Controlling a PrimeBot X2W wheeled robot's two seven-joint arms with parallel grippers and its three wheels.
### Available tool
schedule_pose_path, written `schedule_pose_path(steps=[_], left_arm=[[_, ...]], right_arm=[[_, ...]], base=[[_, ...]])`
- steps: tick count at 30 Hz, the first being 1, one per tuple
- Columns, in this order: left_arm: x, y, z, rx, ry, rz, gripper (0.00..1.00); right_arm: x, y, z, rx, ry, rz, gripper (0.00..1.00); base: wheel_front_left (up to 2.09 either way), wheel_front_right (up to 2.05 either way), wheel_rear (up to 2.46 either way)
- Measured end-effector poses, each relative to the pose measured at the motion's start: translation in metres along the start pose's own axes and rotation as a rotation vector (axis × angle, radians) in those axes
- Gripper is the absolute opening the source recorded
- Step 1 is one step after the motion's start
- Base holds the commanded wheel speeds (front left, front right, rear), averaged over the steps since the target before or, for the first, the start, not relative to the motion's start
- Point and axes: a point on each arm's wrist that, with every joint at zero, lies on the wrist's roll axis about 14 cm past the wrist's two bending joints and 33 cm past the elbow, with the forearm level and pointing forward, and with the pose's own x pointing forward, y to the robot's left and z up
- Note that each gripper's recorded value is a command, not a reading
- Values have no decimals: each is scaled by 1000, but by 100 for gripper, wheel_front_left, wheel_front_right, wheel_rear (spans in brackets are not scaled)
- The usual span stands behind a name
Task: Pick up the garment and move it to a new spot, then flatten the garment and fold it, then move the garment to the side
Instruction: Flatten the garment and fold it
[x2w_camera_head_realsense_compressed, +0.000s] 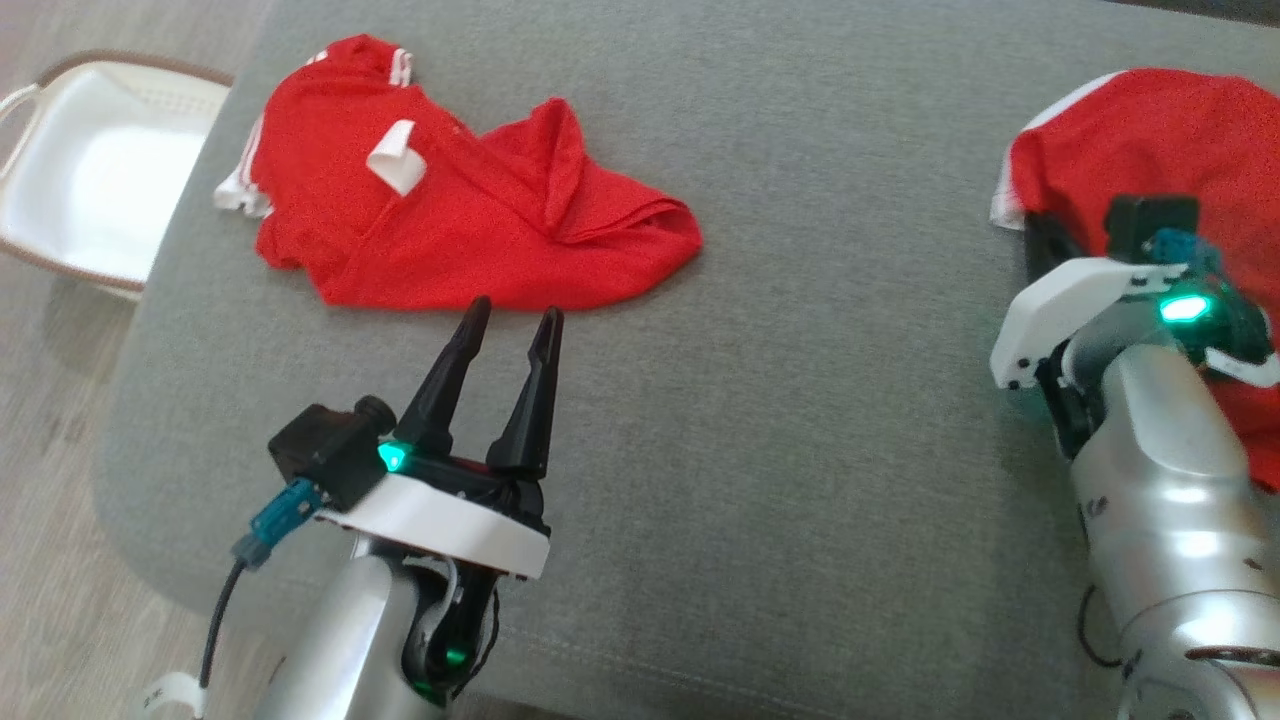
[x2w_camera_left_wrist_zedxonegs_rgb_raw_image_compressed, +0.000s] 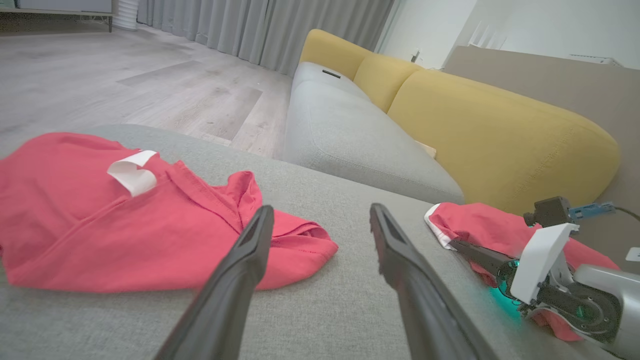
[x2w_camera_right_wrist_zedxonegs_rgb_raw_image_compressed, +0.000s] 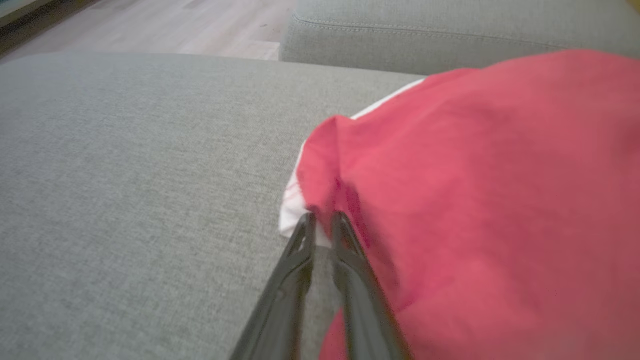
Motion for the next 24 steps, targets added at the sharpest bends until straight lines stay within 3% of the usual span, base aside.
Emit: schedule_pose_path(steps=[13, 20, 24], left_arm=[[15, -30, -1, -15, -9, -103, 100], [19, -61, 0, -28, -14, -193, 100], [13, -73, -6, -40, 3, -228, 100]], right_arm=[[-48, 13, 25, 34, -230, 67, 0], [-99, 10, -13, 125, -233, 43, 0], [-132, -24, -44, 138, -183, -53, 0]], base=[[0, 0, 0], [0, 0, 0], [0, 0, 0]])
